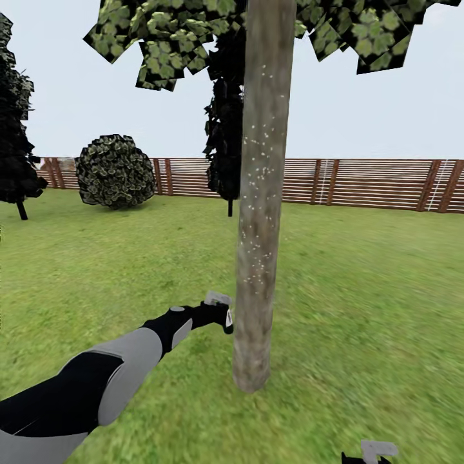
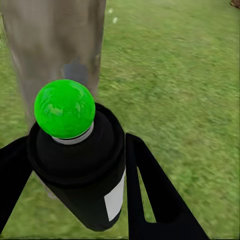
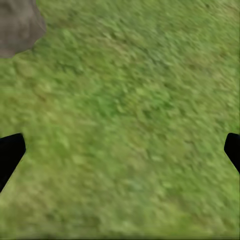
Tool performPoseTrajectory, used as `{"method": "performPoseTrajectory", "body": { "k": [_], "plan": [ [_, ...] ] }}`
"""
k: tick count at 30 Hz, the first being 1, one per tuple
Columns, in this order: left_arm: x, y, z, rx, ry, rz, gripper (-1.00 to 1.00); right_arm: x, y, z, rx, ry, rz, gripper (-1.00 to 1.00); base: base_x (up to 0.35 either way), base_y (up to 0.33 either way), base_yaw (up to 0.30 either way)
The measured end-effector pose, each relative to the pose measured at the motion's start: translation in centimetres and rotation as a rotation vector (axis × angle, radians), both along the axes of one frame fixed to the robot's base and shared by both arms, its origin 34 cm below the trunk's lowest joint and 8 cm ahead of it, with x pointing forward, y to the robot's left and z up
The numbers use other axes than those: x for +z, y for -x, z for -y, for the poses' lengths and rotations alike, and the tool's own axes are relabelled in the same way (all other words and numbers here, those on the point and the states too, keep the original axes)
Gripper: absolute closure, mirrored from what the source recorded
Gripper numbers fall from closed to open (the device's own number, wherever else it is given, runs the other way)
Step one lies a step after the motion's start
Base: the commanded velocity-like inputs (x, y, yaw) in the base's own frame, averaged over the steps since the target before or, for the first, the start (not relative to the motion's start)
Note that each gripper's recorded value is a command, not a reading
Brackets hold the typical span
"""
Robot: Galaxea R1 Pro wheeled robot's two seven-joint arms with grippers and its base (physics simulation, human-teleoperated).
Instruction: In the garden, pick up the pesticide atomizer on the floor and spray pesticide onto both trees until each tree trunk is fully covered.
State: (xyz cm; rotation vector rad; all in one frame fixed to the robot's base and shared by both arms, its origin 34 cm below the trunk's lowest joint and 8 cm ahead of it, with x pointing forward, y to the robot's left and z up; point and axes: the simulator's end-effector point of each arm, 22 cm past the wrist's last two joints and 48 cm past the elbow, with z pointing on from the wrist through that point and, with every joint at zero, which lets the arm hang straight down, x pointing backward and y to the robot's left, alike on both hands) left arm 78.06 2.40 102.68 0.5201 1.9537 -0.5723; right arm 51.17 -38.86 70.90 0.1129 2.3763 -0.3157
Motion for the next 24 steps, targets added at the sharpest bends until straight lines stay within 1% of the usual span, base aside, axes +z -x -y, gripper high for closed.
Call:
{"method": "performPoseTrajectory", "body": {
  "k": [4,9,17,20,24],
  "plan": [
    [-0.7,0.4,0.0,-0.002,-0.013,-0.033,1.00,0.0,0.0,-0.4,0.002,-0.004,0.000,-1.00,0.072,0.346,0.000],
    [-0.9,0.5,0.1,-0.010,-0.028,-0.034,1.00,-0.1,0.0,-0.5,0.003,-0.006,0.000,-1.00,0.141,0.346,0.000],
    [-0.9,0.5,0.1,-0.012,-0.029,-0.033,1.00,-0.1,-0.1,-1.1,0.006,-0.012,0.000,-1.00,0.161,0.347,-0.003],
    [-0.9,0.5,0.2,-0.012,-0.029,-0.034,1.00,-0.2,-0.1,-1.1,0.007,-0.013,-0.001,-1.00,0.034,0.350,-0.130],
    [-1.1,0.5,0.2,-0.013,-0.029,-0.037,1.00,-0.3,0.0,-1.2,0.006,-0.014,-0.004,-1.00,0.008,0.350,-0.254]
  ]
}}
